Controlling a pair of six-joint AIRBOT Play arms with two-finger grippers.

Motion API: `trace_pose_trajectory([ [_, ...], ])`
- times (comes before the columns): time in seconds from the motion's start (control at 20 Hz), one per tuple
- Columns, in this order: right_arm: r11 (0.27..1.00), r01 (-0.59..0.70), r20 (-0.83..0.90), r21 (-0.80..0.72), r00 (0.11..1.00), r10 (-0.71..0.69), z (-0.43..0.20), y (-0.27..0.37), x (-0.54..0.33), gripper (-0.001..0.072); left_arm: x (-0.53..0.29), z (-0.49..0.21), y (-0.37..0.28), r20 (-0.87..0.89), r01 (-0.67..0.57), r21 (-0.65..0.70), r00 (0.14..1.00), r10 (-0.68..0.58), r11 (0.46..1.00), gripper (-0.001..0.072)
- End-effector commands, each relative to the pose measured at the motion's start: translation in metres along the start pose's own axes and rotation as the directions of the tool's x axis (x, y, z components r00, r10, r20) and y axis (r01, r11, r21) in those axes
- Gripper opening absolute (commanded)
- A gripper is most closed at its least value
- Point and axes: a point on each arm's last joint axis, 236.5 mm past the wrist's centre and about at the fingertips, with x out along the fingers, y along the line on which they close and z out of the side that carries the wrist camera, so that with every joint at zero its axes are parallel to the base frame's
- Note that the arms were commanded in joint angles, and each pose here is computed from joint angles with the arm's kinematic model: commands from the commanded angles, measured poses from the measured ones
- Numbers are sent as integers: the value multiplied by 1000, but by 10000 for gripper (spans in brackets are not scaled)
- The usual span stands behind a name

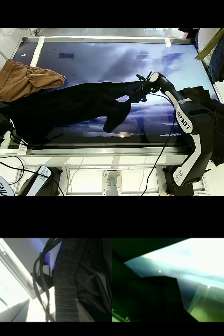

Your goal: Fold the clothes and pants, and hang the long-sleeved shirts on hangers.

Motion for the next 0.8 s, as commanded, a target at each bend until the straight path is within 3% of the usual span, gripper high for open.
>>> trace_pose_trajectory([
  [0.0,994,27,-26,-104,999,-30,0,20,-57,9,0,-2,0,-6,1,-2,1000,-1,1000,660],
  [0.2,930,245,174,-273,964,-203,-4,54,-201,8,0,-4,0,-18,1,-2,1000,-1,1000,660],
  [0.35,903,304,341,-304,920,-194,-39,88,-276,8,0,-7,0,-29,0,-2,1000,0,1000,660],
  [0.45,906,290,240,-310,945,-220,-91,84,-261,9,0,-7,0,-29,0,-2,1000,0,1000,660],
  [0.6,920,247,38,-303,968,-247,-149,58,-171,37,0,-7,0,-29,0,-1,1000,0,1000,660],
  [0.65,931,222,-3,-289,972,-233,-161,48,-134,230,0,-7,0,-29,0,-1,1000,0,1000,660],
  [0.7,944,197,-53,-266,974,-218,-176,39,-104,518,0,-7,0,-29,0,-1,1000,0,1000,660],
  [0.75,954,184,-103,-236,972,-212,-189,29,-84,623,0,-7,0,-29,0,-1,1000,0,1000,660],
])
